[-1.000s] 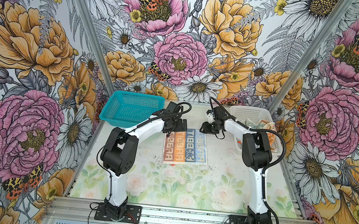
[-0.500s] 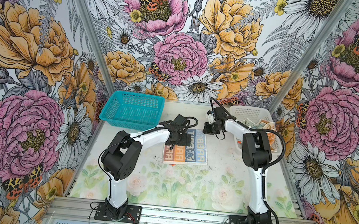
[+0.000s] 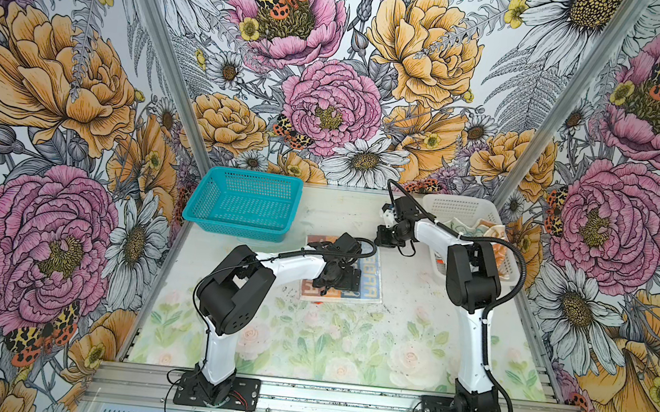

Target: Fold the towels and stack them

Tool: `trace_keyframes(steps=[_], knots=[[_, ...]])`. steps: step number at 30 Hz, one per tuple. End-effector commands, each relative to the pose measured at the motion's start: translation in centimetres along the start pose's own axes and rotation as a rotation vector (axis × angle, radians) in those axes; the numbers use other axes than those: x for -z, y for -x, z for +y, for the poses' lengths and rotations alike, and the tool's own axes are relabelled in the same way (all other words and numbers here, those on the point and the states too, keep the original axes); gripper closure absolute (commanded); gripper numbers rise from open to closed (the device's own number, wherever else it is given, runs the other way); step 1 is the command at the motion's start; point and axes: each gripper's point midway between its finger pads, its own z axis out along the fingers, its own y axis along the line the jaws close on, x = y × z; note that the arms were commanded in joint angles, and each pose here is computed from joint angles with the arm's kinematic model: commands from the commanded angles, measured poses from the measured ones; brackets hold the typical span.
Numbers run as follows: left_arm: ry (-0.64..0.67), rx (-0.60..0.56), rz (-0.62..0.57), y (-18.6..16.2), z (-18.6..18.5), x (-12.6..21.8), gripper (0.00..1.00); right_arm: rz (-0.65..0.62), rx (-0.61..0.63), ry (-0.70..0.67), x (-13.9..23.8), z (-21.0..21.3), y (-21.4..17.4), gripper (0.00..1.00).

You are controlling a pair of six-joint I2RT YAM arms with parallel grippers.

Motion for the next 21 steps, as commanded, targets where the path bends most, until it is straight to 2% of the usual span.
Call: trace_keyframes(steps=[1,7,10,16,21], knots=[[-0.038,0.011,0.002,-0.3,-2.2,-1.1,0.01,0.010,0.010,-0.046,1.0,-1.4,0.1,1.00],[-0.076,0.018,0.011,-0.5,-4.0,-1.3,0.01,0.004,0.019,-0.051,1.5,-1.9,0.7,1.00],[-0.099,0.019,-0.018,0.6,-4.5,0.0,0.01,0.003,0.020,-0.050,1.7,-2.1,0.8,1.00],[-0.135,0.068,-0.115,5.7,-2.3,4.5,0.01,0.002,0.034,-0.039,2.3,-1.6,0.7,1.00],[-0.044,0.082,-0.197,11.3,2.1,7.1,0.01,0.001,0.047,-0.027,2.5,-1.2,0.7,1.00]])
